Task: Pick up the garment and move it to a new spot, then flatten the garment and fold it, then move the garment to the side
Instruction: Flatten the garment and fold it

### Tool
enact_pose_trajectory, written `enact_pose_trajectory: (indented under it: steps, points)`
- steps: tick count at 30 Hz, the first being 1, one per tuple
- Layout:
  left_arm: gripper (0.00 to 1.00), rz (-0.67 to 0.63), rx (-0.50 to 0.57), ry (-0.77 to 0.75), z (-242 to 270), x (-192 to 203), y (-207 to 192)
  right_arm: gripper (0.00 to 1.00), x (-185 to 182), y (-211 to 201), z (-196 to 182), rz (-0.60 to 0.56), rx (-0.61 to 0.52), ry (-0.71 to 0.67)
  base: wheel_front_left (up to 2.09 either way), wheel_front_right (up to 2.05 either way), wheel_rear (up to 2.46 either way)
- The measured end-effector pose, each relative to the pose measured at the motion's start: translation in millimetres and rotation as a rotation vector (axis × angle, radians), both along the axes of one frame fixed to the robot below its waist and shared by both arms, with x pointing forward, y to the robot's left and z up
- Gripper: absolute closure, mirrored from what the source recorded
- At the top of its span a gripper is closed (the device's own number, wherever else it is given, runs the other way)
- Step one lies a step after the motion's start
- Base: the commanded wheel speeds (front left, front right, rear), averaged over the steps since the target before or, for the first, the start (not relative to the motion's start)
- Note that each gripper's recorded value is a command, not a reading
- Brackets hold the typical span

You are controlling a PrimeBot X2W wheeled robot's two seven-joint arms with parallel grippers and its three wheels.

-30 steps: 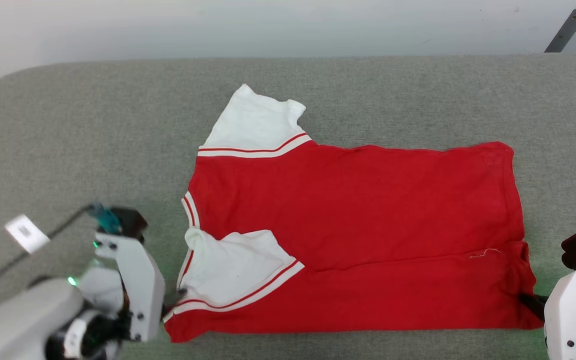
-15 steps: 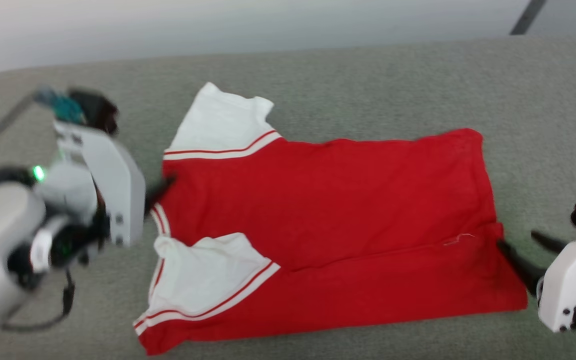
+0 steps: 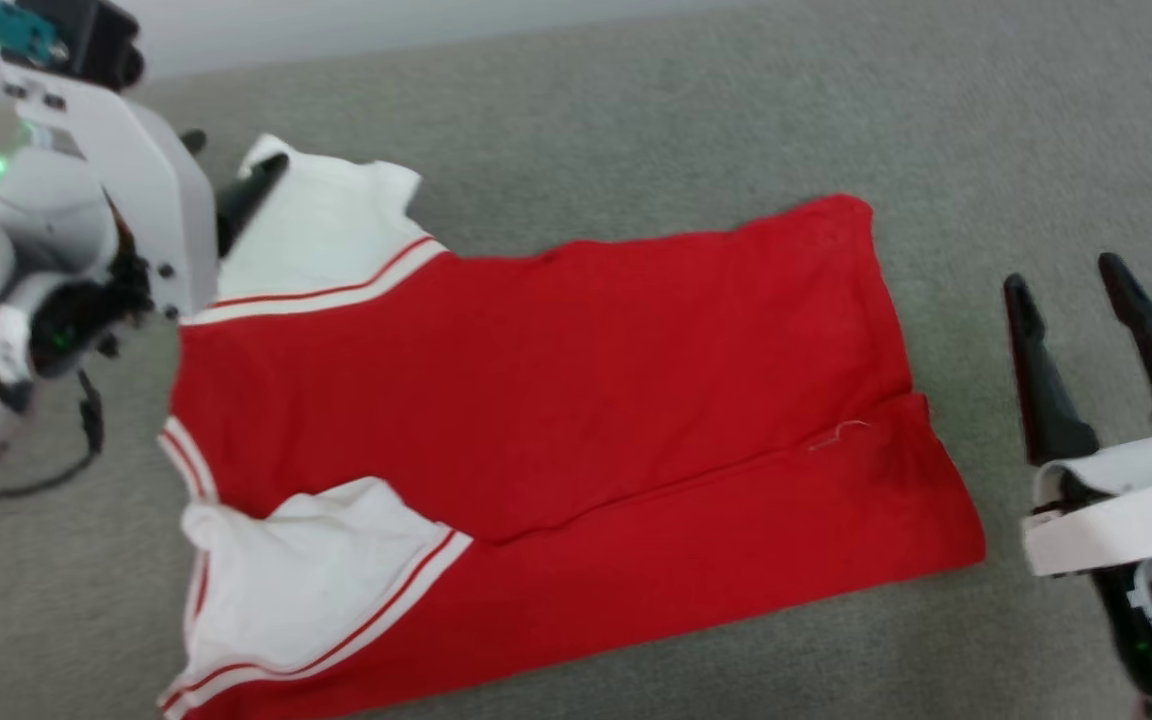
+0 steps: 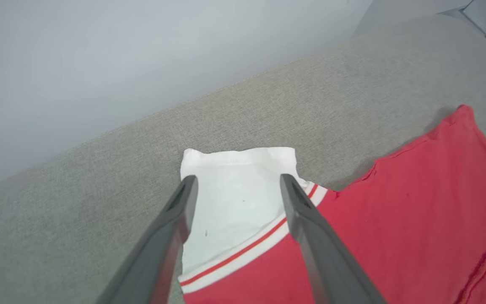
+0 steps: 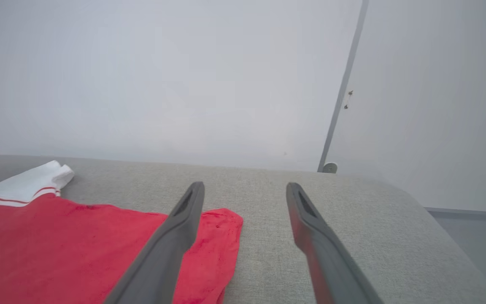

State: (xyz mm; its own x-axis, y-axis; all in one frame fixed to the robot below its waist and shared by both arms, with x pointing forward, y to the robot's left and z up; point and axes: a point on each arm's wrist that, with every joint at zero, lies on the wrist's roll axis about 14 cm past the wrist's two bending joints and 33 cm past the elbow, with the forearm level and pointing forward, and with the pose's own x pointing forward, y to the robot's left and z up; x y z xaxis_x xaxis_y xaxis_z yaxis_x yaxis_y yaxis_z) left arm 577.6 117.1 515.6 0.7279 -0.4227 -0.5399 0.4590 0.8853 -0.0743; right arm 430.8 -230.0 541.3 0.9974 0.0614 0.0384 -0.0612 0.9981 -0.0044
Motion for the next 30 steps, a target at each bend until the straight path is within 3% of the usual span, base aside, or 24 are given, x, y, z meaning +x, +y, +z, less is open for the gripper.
enact_pose_trajectory:
  steps: [4,11,23,24,25,30]
  points:
    - [0.0,-0.007,0.024,0.005,-15.3,23.5,-3.0,0.0,-1.4,-2.5,-11.6,-0.033,0.007,-0.03,0.0,0.0,0.0]
    - [0.0,0.02,0.095,0.14,-63.1,51.5,5.9,0.0,-0.9,-6.2,-37.8,-0.06,0.004,0.014,0.0,0.0,0.0]
    - [0.0,0.093,0.163,0.353,-128.9,69.5,15.0,0.0,-4.1,-20.9,-67.1,-0.103,-0.014,0.117,0.0,0.0,0.0]
    - [0.6,0.092,0.163,0.375,-132.4,68.1,14.3,0.0,-4.0,-20.8,-68.4,-0.102,-0.009,0.125,0.0,0.0,0.0]
    - [1.0,0.096,0.161,0.393,-134.6,67.5,14.4,0.0,-3.6,-20.1,-69.6,-0.1,-0.002,0.134,0.0,0.0,0.0]
    - [1.0,0.09,0.154,0.448,-137.6,61.1,11.7,0.0,0.4,-16.3,-71.1,-0.086,0.017,0.171,0.0,0.0,0.0]
